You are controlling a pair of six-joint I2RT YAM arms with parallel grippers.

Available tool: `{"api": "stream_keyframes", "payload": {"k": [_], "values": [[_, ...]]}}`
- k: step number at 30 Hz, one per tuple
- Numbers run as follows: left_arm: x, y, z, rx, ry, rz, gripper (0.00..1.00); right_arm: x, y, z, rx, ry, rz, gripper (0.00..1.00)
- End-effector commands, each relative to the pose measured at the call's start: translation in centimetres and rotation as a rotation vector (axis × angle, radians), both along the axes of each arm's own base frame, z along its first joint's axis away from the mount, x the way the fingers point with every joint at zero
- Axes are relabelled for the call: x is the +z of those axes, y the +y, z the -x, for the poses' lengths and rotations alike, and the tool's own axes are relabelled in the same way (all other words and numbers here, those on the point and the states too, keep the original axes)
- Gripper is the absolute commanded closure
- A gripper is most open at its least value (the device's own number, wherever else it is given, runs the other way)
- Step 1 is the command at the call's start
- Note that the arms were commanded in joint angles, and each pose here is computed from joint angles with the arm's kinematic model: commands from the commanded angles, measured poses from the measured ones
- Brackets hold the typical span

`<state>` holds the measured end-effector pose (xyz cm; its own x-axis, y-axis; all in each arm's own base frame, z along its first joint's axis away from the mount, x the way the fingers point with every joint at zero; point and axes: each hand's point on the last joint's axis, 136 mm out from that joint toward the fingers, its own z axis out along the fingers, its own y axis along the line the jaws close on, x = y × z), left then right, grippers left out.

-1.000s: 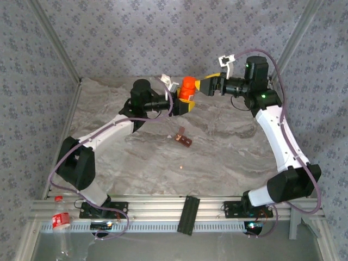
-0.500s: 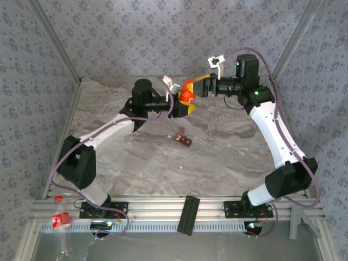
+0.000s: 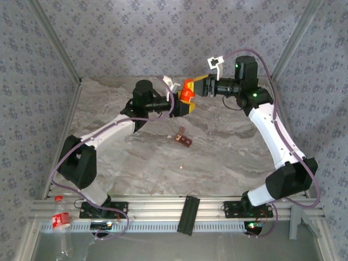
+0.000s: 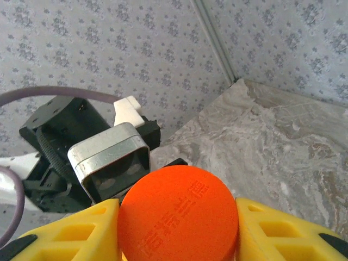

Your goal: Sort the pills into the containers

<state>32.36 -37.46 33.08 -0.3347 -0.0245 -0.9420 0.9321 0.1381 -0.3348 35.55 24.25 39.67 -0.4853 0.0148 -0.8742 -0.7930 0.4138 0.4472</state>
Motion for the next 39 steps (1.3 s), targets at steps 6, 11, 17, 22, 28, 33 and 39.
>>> {"api": "stream_keyframes", "payload": {"k": [6,11,17,22,28,33,39], "values": [[4.6,0.4,-1.1,0.138,-0.138,0.113,1.00,-3.2,1.9,-0.1,-0.079,0.048,0.020,0.61],[4.6,0.1,-1.5,0.215,-0.176,0.098,1.00,-3.9,2.5,-1.1,-0.161,0.055,-0.002,0.62],[3.3,-1.5,-1.2,0.261,-0.240,-0.008,1.00,-4.2,3.3,-1.8,-0.209,0.060,-0.007,0.62],[2.3,-1.6,-1.9,0.310,-0.238,-0.043,1.00,-4.1,3.2,-2.2,-0.225,0.062,-0.005,0.61],[2.6,-0.9,-2.5,0.363,-0.247,-0.038,1.00,-3.0,2.2,-2.2,-0.241,0.049,-0.018,0.41],[2.9,-0.1,-2.7,0.378,-0.250,-0.035,1.00,-0.7,-0.5,-1.4,-0.262,0.011,-0.057,0.22],[3.0,0.8,-2.1,0.310,-0.242,-0.017,1.00,1.5,-2.9,0.5,-0.203,-0.032,-0.079,0.13]]}}
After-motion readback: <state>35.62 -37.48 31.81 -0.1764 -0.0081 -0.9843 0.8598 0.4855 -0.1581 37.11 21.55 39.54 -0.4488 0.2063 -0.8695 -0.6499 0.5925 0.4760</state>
